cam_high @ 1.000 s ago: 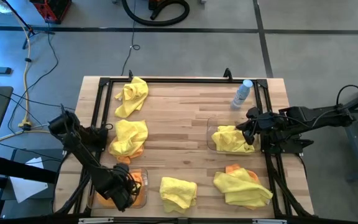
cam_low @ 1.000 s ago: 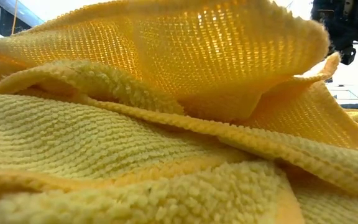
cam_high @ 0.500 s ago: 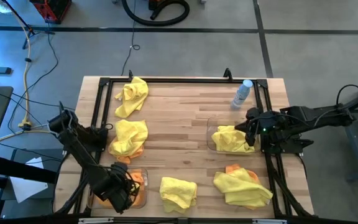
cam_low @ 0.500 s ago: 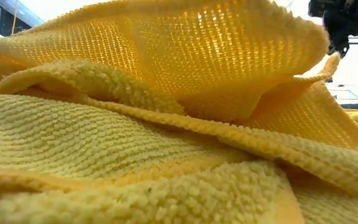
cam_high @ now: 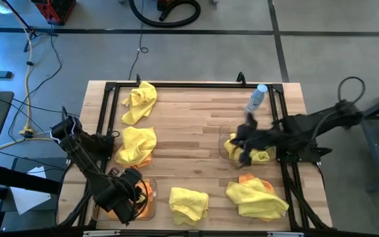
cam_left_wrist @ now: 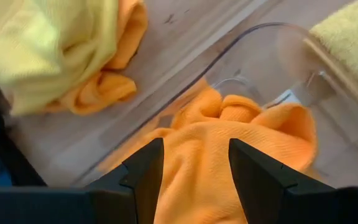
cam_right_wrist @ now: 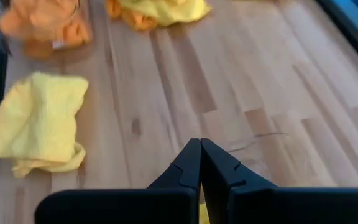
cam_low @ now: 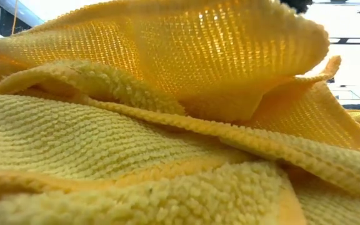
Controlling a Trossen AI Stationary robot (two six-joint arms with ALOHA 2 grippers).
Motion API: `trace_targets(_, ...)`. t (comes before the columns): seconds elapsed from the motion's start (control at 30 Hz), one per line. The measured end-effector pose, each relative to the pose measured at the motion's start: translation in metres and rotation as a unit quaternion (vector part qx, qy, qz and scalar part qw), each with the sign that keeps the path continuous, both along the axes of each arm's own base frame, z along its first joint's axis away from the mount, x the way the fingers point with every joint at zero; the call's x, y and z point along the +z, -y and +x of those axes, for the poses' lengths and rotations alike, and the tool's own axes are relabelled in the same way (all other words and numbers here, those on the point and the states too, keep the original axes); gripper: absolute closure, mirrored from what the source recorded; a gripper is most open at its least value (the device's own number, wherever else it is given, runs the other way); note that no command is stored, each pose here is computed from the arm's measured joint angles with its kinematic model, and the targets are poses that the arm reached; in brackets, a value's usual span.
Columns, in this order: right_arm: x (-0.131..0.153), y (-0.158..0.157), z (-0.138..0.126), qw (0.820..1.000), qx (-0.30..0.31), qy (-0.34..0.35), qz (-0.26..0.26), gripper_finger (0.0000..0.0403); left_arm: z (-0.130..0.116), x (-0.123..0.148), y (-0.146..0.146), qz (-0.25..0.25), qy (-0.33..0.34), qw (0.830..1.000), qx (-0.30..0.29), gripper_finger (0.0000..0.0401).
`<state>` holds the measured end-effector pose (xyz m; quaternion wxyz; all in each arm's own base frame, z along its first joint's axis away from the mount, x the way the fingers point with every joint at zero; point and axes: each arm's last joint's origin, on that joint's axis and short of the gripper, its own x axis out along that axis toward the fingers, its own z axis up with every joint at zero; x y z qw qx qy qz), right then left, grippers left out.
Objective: Sort microfiber towel by color & place in baskets
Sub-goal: Put the yellow microfiber cloth into the right transparent bin
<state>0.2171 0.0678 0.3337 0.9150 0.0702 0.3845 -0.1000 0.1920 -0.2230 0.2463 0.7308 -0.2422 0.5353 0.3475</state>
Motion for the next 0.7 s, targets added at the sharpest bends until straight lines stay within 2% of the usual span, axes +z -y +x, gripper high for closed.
trace_targets(0.17, 0.002, -0.028, 0.040, 0.994, 0.003, -0.110, -0.002, 0.0403, -0.008, 0.005, -0.007, 0.017, 0.001, 0.998, -0.068, 0.0231)
trace_targets(0.27, 0.004, -0.043, 0.062, 0.989, -0.011, -0.144, 0.003, 0.0402, -0.017, 0.009, -0.015, 0.026, 0.003, 0.994, -0.107, 0.0231)
trace_targets(0.37, 0.007, -0.060, 0.086, 0.988, 0.004, -0.154, 0.010, 0.0393, -0.027, 0.015, -0.025, 0.035, 0.014, 0.990, -0.139, 0.0231)
trace_targets(0.53, 0.006, -0.089, 0.122, 0.988, 0.049, -0.149, 0.010, 0.0349, -0.042, 0.025, -0.046, 0.041, 0.039, 0.984, -0.168, 0.0231)
trace_targets(0.7, -0.011, -0.114, 0.153, 0.984, 0.092, -0.154, -0.015, 0.0285, -0.052, 0.036, -0.063, 0.051, 0.083, 0.981, -0.169, 0.0231)
